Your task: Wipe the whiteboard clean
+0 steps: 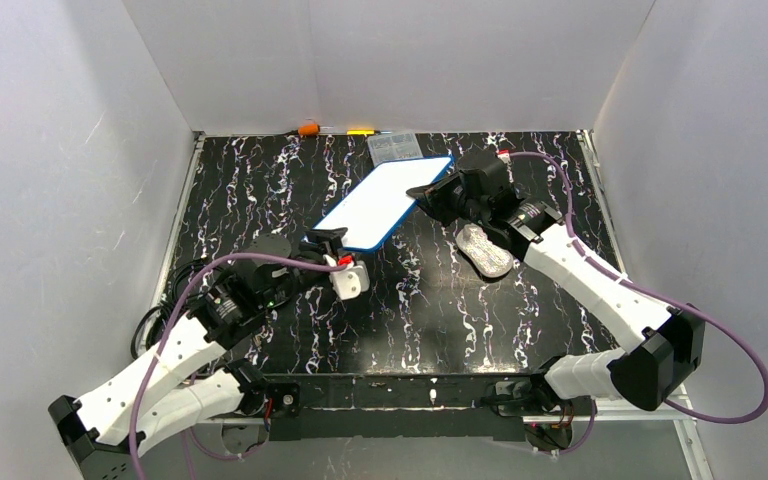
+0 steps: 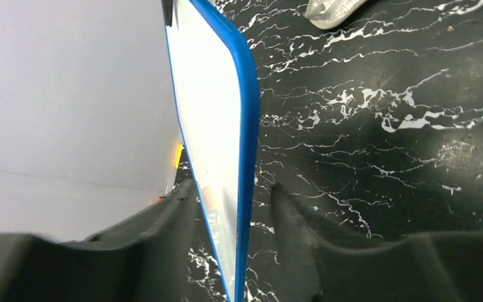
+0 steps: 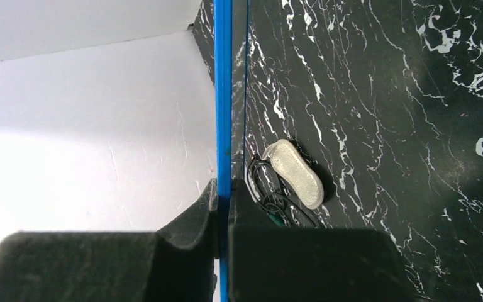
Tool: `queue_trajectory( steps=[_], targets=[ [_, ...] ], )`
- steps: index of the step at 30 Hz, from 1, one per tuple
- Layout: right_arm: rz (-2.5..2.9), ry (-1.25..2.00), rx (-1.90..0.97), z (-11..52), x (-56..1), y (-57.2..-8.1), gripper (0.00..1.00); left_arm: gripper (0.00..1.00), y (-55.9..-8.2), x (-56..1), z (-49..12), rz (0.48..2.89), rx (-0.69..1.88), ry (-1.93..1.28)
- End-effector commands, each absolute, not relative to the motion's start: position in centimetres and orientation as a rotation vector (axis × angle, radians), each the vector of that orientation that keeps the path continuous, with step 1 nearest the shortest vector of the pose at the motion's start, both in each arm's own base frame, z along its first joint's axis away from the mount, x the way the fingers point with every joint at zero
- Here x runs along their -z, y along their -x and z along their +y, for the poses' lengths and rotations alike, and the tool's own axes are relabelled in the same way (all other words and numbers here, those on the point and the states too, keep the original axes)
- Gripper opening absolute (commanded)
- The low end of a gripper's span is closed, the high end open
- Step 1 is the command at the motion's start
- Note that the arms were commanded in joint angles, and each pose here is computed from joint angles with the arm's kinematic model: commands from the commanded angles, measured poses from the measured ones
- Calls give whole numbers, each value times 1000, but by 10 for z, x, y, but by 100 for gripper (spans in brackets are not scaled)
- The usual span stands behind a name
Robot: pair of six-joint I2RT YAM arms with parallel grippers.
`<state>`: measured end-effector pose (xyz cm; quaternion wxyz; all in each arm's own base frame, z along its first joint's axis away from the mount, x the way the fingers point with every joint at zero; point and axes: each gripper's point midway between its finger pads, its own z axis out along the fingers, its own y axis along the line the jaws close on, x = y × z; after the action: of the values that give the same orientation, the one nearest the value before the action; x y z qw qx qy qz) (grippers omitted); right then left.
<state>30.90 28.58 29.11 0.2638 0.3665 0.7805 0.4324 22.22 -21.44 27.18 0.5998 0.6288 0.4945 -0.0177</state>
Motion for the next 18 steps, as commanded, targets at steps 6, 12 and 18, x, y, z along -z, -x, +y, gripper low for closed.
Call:
queue_trajectory(
  steps=[6, 12, 18],
  targets=[
    [1953, -930, -1418, 293, -357, -299, 4, 0, -258, -298, -216, 1249, -37, -1286],
    [1991, -811, -1344, 282, -345, -285, 39, 0, -247, -308, -214, 1401, 110, -1170],
    [2041, -675, -1189, 254, -320, -277, 59, 0, -228, -302, -213, 1587, 285, -1064]
  ],
)
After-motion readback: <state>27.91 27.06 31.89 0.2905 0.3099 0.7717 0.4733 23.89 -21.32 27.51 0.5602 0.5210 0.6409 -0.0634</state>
